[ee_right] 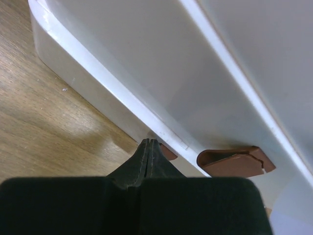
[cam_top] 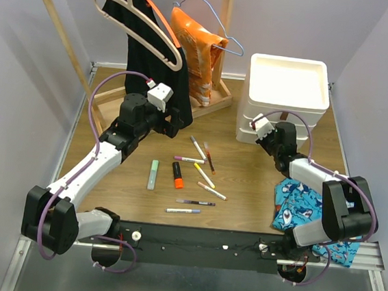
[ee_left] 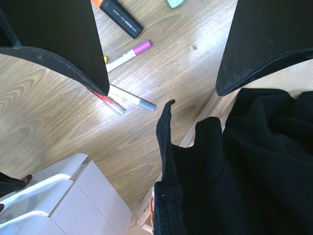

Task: Sort the stationery into containers
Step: Close the drawer in the storage box.

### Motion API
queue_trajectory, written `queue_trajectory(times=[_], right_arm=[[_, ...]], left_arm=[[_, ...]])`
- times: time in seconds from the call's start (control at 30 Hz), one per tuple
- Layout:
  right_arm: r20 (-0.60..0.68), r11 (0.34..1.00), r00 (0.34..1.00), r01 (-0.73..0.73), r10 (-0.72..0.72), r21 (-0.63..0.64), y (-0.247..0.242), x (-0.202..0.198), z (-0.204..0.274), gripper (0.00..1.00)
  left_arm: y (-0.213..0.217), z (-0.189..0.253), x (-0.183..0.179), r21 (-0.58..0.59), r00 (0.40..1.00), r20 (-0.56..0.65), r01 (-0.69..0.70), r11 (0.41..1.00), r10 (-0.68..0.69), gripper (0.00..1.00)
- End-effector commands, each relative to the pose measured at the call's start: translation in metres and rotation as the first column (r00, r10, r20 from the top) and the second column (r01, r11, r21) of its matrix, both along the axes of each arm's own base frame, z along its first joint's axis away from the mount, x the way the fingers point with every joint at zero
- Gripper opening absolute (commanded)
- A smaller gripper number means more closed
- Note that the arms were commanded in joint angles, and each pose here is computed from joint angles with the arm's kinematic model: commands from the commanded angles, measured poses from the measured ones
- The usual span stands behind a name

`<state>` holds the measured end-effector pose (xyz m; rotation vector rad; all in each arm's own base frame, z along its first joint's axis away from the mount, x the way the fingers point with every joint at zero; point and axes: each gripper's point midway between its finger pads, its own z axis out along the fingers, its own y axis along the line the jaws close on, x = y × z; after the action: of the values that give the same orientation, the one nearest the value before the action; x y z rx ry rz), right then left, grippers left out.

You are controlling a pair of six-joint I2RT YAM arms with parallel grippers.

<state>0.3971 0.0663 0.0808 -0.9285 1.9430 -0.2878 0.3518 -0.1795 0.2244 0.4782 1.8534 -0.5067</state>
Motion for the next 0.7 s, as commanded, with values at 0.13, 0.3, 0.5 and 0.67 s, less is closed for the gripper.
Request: queue_trajectory(times=[0.13,0.3,0.5,0.67], right_arm=[[0.029,1.0,0.999,0.029,-0.029,-0.012,-0.007,0.001,0.009,0.01],[-0.093,0.983,0.991,0.112,-0.099,0.144,-0.001,-0.034,0.046,0.01],[-0.279,0.843,0.946,0.28,-0.162,0.459,0.025,-0.086,0.092,0.55],[-0.326,0.682,0.933,0.338,-0.152,0.649,0.029,-0.095,0.13,0.68]], left_arm=[[-0.001,0.007,-0.004,-0.002,1.0,0.015,0.01,1.0,-0.01,0.99],[0.001,0.013,-0.008,-0.013,0.999,0.031,0.01,1.0,-0.01,0.99],[0.0,0.017,-0.01,-0.028,0.999,0.042,0.014,1.0,-0.013,0.99],[-0.008,0.026,-0.006,-0.068,0.998,0.047,0.033,0.997,-0.03,0.99]])
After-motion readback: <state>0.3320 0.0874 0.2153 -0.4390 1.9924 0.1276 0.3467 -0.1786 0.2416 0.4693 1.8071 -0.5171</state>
